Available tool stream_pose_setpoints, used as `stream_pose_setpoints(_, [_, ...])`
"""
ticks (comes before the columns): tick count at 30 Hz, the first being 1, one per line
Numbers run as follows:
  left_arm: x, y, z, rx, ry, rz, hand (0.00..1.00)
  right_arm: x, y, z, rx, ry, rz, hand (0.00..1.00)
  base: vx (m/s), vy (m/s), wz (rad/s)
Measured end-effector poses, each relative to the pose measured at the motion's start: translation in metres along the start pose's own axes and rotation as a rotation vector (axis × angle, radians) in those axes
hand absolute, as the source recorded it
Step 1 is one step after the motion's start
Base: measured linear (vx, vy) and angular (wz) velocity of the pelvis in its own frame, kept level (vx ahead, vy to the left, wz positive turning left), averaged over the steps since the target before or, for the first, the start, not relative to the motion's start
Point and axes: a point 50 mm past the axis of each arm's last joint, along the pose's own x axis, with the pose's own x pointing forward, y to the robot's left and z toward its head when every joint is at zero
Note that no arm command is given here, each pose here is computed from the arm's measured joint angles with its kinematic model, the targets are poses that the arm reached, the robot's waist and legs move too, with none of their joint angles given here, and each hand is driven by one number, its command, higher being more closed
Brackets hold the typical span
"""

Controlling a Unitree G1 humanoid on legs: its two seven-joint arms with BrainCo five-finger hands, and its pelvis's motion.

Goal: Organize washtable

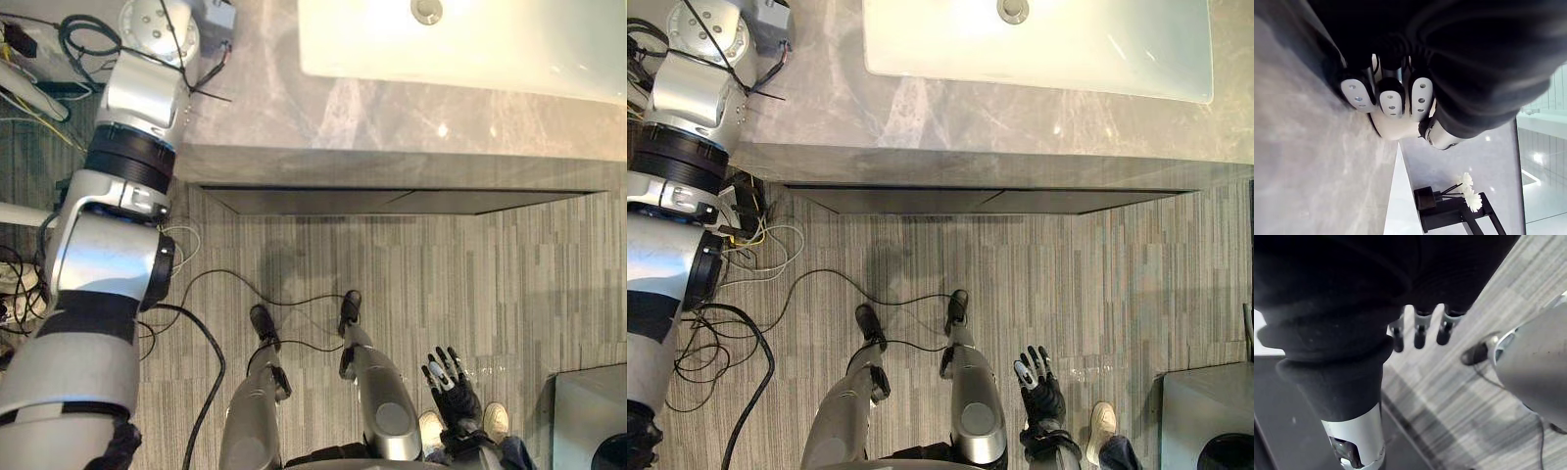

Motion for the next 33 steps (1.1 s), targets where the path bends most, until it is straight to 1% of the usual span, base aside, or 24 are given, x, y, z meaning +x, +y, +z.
stream_pose_setpoints(6, [0.007, 0.007, 0.015, 0.034, -0.032, 0.009, 1.00, -0.001, -0.001, 0.001, 0.016, -0.015, -0.007, 0.00, 0.04, 0.001, -0.06])
stream_pose_setpoints(14, [0.013, 0.014, 0.021, 0.030, -0.028, 0.033, 1.00, -0.001, -0.002, 0.002, 0.032, -0.025, -0.014, 0.00, 0.04, -0.005, -0.02])
stream_pose_setpoints(27, [0.014, 0.015, 0.018, 0.024, -0.004, 0.037, 1.00, -0.001, -0.002, 0.002, 0.035, -0.026, -0.017, 0.00, 0.01, 0.006, 0.01])
stream_pose_setpoints(31, [0.008, 0.001, 0.008, 0.012, 0.003, -0.002, 1.00, -0.002, -0.003, 0.003, 0.034, -0.027, -0.019, 0.00, 0.03, 0.019, 0.05])
stream_pose_setpoints(33, [-0.004, -0.016, -0.003, -0.006, -0.003, -0.062, 1.00, -0.002, -0.003, 0.003, 0.033, -0.027, -0.019, 0.00, 0.02, 0.024, 0.07])
